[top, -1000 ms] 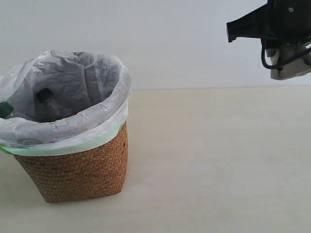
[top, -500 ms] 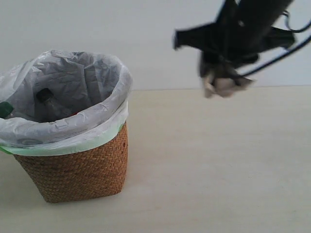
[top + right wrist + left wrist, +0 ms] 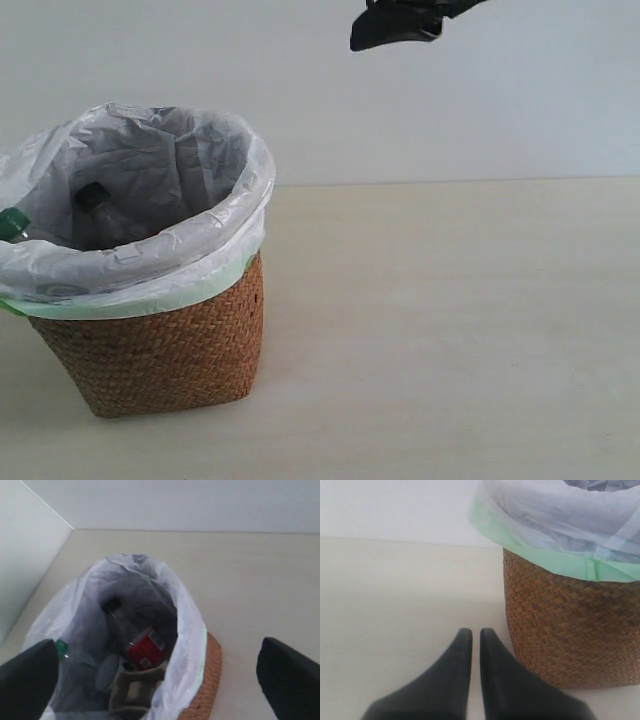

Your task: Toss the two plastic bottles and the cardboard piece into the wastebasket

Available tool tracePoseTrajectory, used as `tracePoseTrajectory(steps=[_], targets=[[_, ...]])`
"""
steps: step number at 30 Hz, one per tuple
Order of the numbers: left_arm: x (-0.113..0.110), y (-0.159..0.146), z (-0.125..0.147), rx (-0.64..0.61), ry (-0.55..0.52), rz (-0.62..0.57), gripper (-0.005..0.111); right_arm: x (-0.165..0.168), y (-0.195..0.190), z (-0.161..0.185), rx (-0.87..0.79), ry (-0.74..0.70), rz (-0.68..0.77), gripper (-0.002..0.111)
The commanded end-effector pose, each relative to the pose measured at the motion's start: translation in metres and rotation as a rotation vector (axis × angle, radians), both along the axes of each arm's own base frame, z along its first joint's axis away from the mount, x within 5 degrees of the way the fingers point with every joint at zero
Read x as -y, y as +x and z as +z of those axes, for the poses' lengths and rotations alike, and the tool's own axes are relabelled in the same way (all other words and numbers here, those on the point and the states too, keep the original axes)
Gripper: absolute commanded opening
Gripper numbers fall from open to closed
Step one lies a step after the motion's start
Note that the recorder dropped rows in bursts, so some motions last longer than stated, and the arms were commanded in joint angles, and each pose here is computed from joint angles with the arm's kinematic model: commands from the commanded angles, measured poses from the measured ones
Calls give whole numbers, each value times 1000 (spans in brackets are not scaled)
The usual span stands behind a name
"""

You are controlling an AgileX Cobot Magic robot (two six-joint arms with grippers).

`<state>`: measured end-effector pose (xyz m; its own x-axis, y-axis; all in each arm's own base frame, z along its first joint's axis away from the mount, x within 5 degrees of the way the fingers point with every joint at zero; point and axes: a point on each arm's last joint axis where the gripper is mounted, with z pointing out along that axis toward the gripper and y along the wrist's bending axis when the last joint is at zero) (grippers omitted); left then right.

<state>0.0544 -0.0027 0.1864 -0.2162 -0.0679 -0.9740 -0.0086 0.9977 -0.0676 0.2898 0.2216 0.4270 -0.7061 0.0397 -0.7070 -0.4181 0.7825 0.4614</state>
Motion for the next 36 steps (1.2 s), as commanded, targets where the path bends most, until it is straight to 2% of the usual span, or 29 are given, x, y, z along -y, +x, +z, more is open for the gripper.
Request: tracePoseTrajectory(steps=[1,4,6,8,9,10,11,12,13,20,23,29,36], targets=[[0,0,-1,2,-6,6,6,4,0,-6,-30,-67,-4,98],[0,0,-1,2,-6,6,6,5,-2,-8,-53,-88,2,98],[0,0,-1,2,-6,6,6,6,-3,-10,-65,-115,4,90],[0,0,-1,2,-6,6,6,9,-3,-12,-67,-151,2,73],[0,0,-1,2,-6,6,6,10,-3,-13,-72,-173,-5,61],[0,0,-1,2,-6,6,6,12,-3,-15,-80,-197,-11,48],[0,0,-1,2,-6,6,6,15,-4,-17,-94,-244,-13,19],[0,0,-1,2,-6,6,6,16,-4,-19,-104,-262,-13,7],[0,0,-1,2,-6,6,6,18,-5,-19,-108,-275,-14,0],[0,0,-1,2,-6,6,6,42,-18,-15,-69,-437,-61,0],[0,0,-1,2,-6,6,6,63,-35,-18,51,-409,-136,0],[0,0,-1,2,-6,6,6,109,-100,-19,336,-314,-148,0],[0,0,-1,2,-6,6,6,163,-170,-18,519,-295,-196,0]])
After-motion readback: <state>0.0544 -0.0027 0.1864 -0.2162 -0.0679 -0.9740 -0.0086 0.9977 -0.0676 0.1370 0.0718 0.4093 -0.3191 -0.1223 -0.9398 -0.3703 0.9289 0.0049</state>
